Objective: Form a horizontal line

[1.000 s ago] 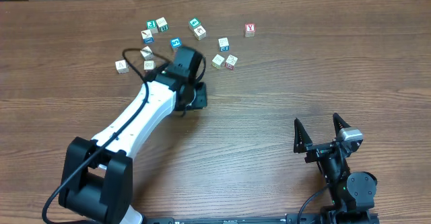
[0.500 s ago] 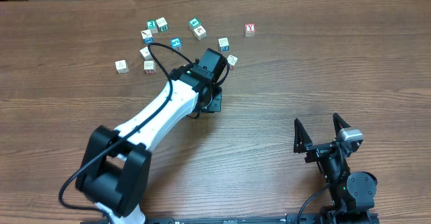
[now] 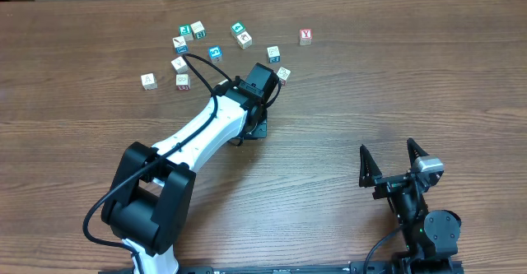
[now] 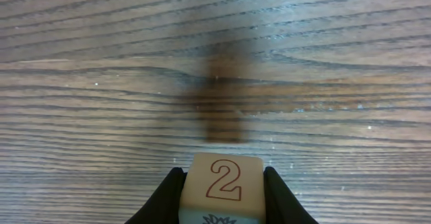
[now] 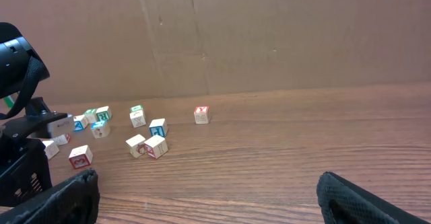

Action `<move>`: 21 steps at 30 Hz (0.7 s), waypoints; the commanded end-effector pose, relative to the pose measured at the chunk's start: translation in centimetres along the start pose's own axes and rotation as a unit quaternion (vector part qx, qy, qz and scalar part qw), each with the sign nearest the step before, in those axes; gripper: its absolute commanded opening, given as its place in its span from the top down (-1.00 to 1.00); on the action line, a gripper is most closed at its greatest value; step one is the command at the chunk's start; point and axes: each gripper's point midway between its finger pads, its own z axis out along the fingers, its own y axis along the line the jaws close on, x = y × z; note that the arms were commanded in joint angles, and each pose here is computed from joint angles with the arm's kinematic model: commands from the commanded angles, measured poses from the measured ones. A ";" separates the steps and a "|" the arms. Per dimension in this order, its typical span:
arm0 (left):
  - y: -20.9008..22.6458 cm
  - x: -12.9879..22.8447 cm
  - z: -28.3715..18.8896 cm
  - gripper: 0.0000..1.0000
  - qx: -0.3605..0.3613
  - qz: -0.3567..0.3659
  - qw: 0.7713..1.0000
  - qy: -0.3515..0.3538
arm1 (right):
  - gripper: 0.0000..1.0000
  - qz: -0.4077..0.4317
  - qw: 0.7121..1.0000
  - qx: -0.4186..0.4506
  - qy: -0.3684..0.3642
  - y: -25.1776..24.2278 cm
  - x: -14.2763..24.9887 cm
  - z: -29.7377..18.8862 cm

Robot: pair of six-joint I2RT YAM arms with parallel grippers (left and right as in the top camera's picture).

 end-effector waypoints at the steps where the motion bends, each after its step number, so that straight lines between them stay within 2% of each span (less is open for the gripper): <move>1: 0.4 -0.6 -0.1 0.66 -0.013 -0.012 1.000 -0.011 | -1.00 -0.001 1.000 0.010 -0.002 -0.4 0.2 0.0; 10: 0.8 -0.5 0.1 0.67 -0.023 -0.025 0.999 -0.013 | -1.00 -0.001 1.000 0.010 -0.002 -0.4 0.2 0.0; 21: 0.4 1.9 1.2 0.70 -0.004 -0.048 0.998 0.028 | -1.00 -0.001 1.000 0.010 -0.002 -0.4 0.2 0.0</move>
